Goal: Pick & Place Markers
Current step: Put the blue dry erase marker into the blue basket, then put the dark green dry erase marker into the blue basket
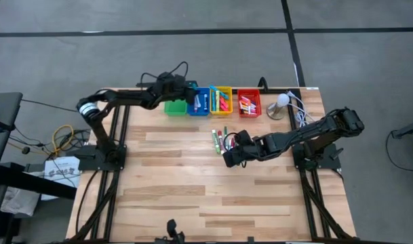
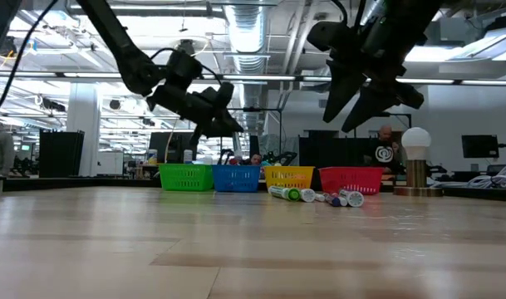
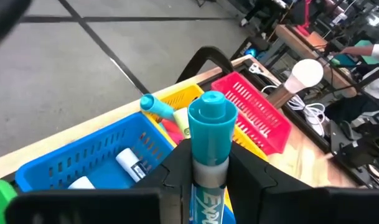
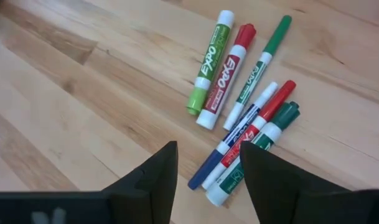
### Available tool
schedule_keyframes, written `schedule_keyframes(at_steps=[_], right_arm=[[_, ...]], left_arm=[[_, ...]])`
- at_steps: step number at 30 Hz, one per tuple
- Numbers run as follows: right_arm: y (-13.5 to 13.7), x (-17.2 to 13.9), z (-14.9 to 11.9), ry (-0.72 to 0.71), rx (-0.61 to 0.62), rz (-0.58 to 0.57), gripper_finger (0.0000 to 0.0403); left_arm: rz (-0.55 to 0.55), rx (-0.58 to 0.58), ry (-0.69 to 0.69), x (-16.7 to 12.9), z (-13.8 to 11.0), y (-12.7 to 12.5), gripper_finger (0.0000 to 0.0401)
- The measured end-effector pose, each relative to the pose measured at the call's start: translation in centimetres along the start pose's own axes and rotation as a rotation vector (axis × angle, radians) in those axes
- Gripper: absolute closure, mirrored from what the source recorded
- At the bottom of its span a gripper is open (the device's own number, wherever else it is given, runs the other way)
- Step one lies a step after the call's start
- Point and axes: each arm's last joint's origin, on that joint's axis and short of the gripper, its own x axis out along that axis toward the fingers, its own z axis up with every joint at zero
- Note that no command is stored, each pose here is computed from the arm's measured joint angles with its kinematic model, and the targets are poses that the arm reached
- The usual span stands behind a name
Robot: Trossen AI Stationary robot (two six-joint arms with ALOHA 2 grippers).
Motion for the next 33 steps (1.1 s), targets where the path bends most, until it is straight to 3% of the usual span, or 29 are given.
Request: schedule_keyframes(at_steps=[6,18,23,28,33], right_arm=[[0.0,0.0,0.0,0.001,0.001,0.004,0.0244],[0.0,0.0,0.0,0.001,-0.001,0.005,0.0207],[0.0,0.0,0.0,0.001,0.005,0.005,0.0202],[0.0,-0.1,-0.1,0.003,0.04,-0.006,0.0211],[-0.8,-0.2,-0.6,0.008,0.3,-0.097,0.0232]], left_arm=[[0.004,0.004,0.006,0.1,0.1,0.0,0.0312],[0.013,-0.008,0.063,0.1,-0.5,0.1,0.021],[-0.08,-0.013,0.099,-0.1,-0.4,-0.3,0.0207],[-0.295,0.031,0.124,-2.0,1.3,-2.4,0.0219],[-0.459,0.18,0.153,-6.6,3.3,-5.9,0.0233]])
